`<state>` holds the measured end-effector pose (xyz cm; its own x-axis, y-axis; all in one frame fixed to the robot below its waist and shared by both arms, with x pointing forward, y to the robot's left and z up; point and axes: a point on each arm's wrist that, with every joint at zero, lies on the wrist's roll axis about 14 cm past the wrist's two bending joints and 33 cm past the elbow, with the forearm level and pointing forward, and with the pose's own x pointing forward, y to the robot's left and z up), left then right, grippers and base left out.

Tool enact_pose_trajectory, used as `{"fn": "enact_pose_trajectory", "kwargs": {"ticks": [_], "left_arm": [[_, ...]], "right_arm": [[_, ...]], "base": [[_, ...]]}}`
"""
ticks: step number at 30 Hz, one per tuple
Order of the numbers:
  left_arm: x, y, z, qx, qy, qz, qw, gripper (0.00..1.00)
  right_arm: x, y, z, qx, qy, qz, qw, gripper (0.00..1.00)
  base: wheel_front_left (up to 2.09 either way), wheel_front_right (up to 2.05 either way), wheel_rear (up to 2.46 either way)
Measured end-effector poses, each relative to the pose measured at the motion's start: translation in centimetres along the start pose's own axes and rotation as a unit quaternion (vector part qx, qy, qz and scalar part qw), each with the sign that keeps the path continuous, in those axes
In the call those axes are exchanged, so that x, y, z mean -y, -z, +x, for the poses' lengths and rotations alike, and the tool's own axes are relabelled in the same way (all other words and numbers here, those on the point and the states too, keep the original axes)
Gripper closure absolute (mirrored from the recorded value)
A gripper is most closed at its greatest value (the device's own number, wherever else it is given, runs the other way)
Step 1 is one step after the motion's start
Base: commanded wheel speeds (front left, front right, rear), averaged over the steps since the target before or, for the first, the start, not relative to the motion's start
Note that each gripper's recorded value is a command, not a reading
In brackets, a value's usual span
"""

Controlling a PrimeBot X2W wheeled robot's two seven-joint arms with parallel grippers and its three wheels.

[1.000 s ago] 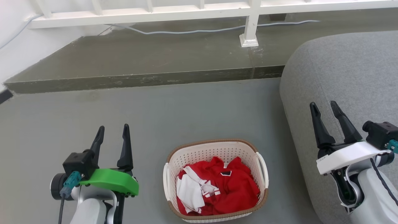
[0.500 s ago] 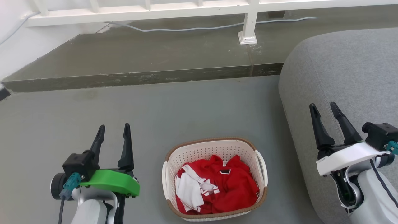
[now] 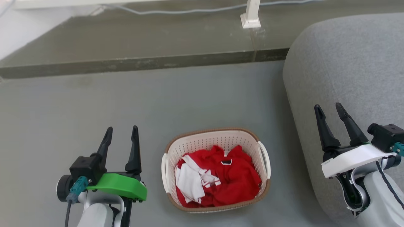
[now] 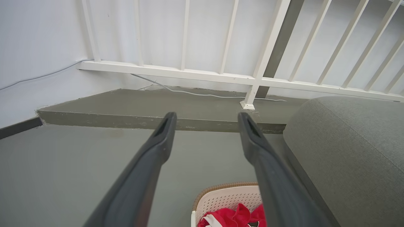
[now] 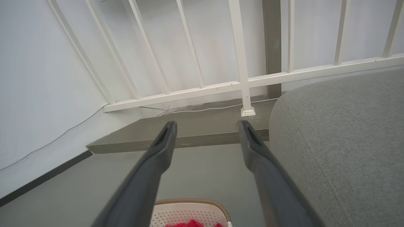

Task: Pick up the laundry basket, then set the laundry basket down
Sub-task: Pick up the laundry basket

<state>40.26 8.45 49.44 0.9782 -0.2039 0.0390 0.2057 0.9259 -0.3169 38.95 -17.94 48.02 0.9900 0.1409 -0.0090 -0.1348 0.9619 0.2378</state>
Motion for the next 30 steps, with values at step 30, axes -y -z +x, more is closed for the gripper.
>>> {"fn": "enact_pose_trajectory", "kwargs": {"ticks": [30], "left_arm": [[-1.3, 10.9, 5.6, -0.132, 0.006, -0.009, 0.991, 0.00]], "right_arm": [[2.5, 9.6, 5.8, -0.127, -0.005, 0.020, 0.992, 0.00]], "base": [[0.00, 0.00, 0.00]]}}
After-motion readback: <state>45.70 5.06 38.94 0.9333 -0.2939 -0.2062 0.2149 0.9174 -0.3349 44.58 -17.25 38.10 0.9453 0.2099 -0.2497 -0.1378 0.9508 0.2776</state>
